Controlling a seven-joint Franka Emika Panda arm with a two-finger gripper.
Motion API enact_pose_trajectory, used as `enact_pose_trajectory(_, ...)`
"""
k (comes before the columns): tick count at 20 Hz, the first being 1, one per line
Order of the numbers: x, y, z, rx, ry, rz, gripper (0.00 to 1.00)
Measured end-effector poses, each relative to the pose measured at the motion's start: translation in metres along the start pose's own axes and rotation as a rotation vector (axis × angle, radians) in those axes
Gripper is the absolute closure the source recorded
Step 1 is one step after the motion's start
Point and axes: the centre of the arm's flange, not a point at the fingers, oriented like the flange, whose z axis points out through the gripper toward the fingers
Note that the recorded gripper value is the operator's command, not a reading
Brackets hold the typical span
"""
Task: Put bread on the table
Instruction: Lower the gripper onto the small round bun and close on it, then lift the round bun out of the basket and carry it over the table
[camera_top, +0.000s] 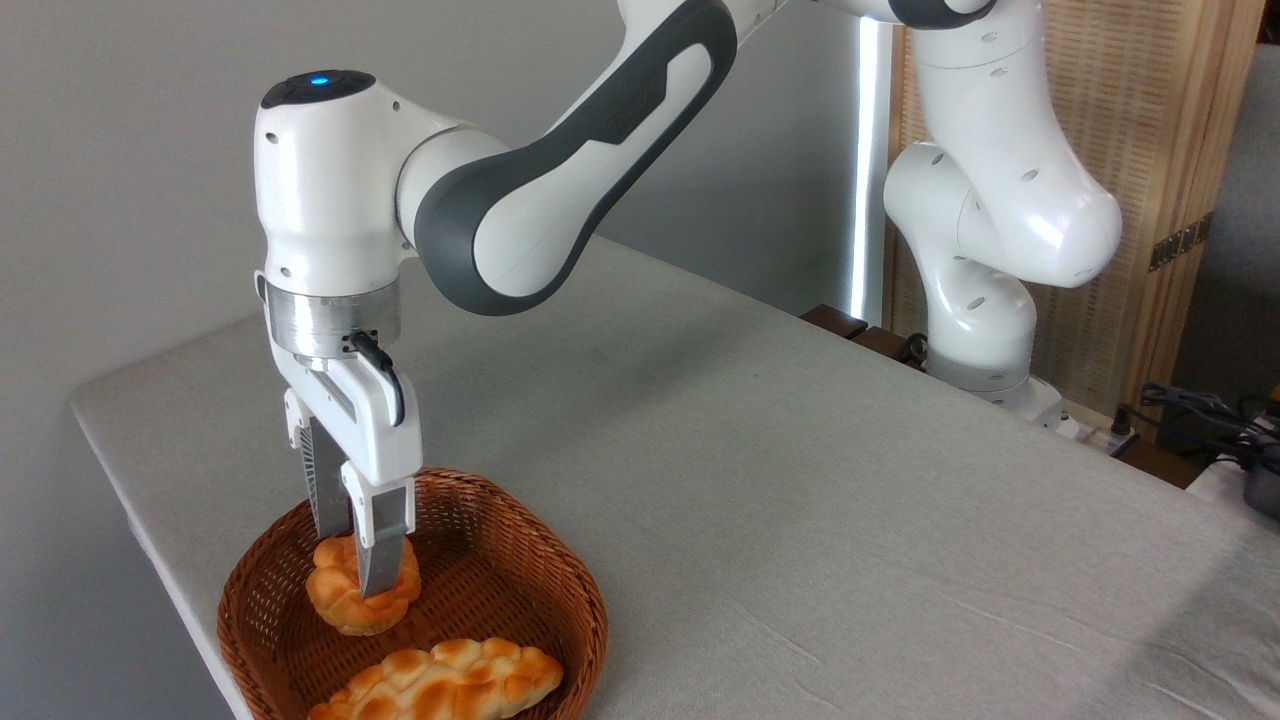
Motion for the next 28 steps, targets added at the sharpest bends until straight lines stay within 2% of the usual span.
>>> enact_pose_trajectory(3, -0.003, -0.001, 0.002, -0.002, -0.004, 0.081, 0.89)
enact_pose_trajectory(4, -0.004, -0.002, 0.003, -0.003, -0.006, 0.098, 0.95)
enact_pose_trajectory(9, -0.006, -0.002, 0.005, -0.005, -0.010, 0.144, 0.95)
enact_pose_trajectory(19, -0.006, -0.005, 0.002, 0.002, -0.004, 0.152, 0.95)
enact_pose_trajectory(21, -0.004, -0.009, -0.009, 0.024, 0.017, 0.150, 0.95)
enact_pose_trajectory(26, -0.006, -0.022, -0.071, 0.104, 0.081, 0.134, 0.95)
enact_pose_trajectory(28, -0.010, -0.019, -0.089, 0.098, 0.068, 0.131, 0.95)
